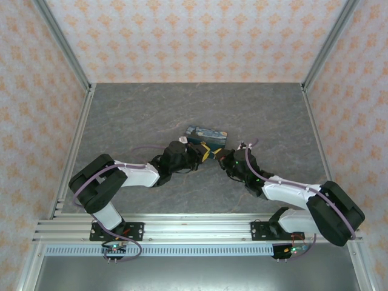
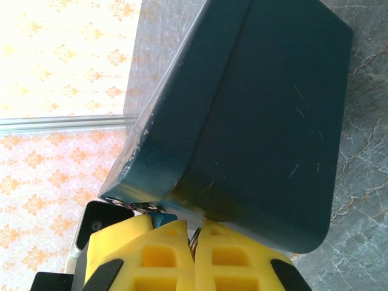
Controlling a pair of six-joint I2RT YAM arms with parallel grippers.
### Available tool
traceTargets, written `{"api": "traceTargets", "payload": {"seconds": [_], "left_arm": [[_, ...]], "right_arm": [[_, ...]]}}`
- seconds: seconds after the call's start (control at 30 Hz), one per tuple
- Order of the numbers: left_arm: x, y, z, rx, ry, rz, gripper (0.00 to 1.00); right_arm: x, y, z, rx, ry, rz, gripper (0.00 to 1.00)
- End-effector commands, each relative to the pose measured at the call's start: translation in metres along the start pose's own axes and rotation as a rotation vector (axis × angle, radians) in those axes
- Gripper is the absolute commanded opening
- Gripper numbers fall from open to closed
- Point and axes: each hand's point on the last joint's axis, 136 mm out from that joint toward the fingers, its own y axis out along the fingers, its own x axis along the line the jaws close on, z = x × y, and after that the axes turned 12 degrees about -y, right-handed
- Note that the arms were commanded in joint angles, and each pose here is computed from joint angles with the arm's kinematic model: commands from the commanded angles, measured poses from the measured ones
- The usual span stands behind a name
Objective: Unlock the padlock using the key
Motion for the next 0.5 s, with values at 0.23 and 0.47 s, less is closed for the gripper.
{"api": "traceTargets", "payload": {"seconds": [0.23, 0.47], "left_arm": [[-0.018, -0.001, 0.009, 0.032, 0.014, 0.070, 0.00], [-0.017, 0.000, 0.013, 0.038, 0.030, 0.062, 0.00]], "right_arm": [[0.020, 0.005, -0.010, -0.039, 0.015, -0.033, 0.00], [0.026, 0.007, -0.010, -0.036, 0.032, -0.054, 0.00]]}}
